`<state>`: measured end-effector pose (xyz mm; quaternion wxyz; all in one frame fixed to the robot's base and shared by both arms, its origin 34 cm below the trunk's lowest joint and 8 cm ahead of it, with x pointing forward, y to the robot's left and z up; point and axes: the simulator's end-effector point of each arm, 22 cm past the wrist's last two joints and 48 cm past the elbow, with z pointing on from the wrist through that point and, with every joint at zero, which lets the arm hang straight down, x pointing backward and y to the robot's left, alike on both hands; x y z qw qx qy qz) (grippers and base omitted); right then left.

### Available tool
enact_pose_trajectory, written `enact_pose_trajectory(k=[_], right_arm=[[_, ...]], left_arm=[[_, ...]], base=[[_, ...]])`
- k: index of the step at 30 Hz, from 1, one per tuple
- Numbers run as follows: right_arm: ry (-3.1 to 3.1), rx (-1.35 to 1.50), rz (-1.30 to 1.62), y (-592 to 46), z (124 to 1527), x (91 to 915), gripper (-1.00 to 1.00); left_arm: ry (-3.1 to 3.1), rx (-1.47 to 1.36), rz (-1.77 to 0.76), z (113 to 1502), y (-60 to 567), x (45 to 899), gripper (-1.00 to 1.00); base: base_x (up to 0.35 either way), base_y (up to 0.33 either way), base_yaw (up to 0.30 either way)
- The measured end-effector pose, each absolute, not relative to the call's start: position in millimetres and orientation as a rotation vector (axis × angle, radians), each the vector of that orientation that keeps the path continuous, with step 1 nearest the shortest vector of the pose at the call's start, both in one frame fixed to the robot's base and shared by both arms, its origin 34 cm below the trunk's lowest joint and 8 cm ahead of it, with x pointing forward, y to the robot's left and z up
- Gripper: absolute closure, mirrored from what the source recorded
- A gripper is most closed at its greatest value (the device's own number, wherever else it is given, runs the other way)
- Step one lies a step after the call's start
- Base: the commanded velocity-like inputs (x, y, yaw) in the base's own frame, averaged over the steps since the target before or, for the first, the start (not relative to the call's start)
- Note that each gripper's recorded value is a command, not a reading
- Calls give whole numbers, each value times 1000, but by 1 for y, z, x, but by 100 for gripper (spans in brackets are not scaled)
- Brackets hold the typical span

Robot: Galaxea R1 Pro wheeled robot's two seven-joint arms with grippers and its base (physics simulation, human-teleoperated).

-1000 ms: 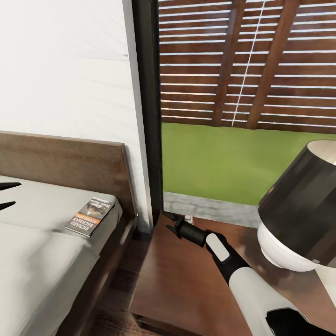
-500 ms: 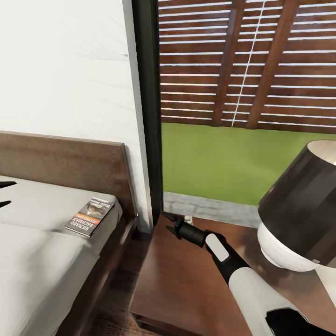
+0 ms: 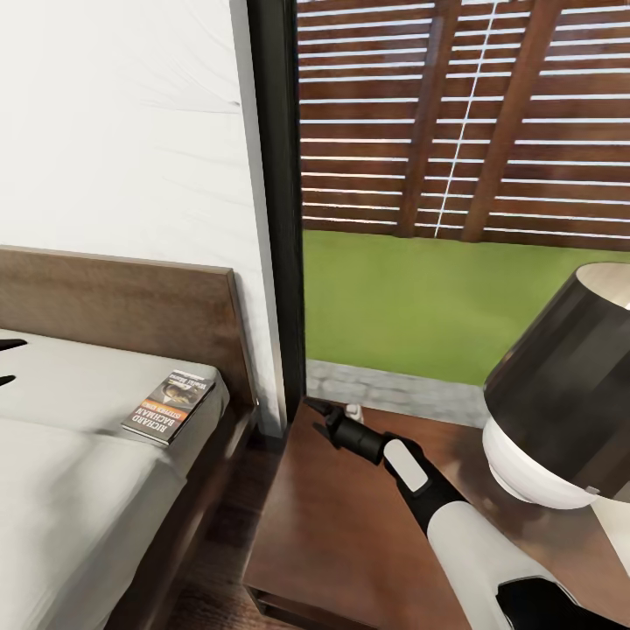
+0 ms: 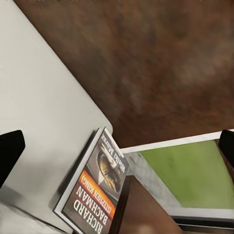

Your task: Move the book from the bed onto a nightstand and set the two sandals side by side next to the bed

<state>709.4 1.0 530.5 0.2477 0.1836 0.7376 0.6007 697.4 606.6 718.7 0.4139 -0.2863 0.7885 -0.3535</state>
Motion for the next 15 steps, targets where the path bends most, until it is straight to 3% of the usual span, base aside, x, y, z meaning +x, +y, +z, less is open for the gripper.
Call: enact_pose_trajectory(k=[15], right_arm=[[1989, 510, 1621, -4, 532, 714, -100]], left_arm=[[1977, -718, -900, 720, 604, 698, -100]], base=[[0, 0, 0]])
